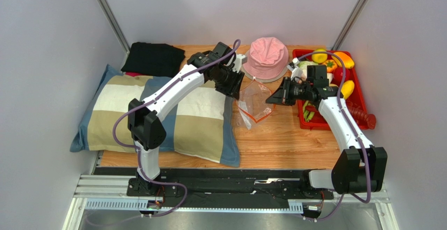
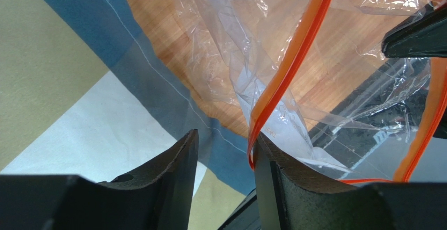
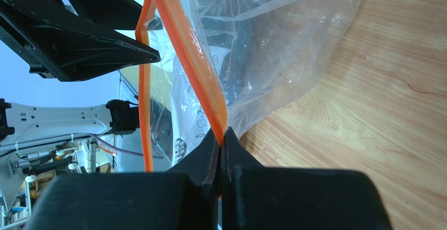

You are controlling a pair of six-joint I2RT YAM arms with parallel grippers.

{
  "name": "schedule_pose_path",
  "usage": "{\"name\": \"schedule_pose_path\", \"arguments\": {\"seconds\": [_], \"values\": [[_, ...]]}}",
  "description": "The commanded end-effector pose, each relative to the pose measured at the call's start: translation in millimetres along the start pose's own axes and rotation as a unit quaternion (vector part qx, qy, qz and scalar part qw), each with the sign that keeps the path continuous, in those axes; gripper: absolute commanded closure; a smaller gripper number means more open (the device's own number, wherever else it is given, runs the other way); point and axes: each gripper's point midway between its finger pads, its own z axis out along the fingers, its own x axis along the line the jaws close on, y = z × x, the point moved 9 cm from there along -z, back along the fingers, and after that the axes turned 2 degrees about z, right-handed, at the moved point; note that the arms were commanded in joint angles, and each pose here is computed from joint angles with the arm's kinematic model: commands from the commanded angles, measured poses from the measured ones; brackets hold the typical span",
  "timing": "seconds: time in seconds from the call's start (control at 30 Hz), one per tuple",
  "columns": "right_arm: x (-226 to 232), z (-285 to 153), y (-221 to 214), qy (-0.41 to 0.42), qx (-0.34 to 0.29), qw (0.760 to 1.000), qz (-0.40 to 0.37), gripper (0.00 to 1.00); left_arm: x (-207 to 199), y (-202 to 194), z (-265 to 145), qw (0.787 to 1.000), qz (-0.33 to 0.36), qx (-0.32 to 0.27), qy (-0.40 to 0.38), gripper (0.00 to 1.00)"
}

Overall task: Place the food in the zip-top bag and seal the zipper
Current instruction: Pick up the fake fruit from the bin.

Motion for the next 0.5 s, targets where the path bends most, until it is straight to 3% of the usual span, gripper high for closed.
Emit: {"name": "schedule_pose_path", "arguments": {"seconds": [0.0,0.07,0.1,0.3,0.47], "values": [[6.5,-2.4,4.0,0.008,-0.018,1.0,-0.012,1.0,-9.2,3.4,-9.1,0.999,-0.011,-0.021,-0.025,0.53],[4.7,-3.2,6.8,-0.001,-0.02,1.0,-0.019,1.0,-10.1,2.2,-12.8,0.999,0.0,-0.013,-0.04,0.91],[2.7,-6.7,10.6,-0.012,-0.027,0.999,-0.022,1.0,-8.3,3.1,-20.0,0.999,-0.001,-0.017,-0.041,1.0],[-25.8,-10.6,30.7,-0.088,-0.005,0.992,-0.086,1.0,-9.1,-7.4,-75.8,0.997,0.014,-0.049,-0.057,1.0],[-38.4,-0.5,43.7,-0.077,0.044,0.987,-0.132,0.99,-16.0,-6.6,-60.3,0.994,-0.008,-0.029,-0.104,1.0]]}}
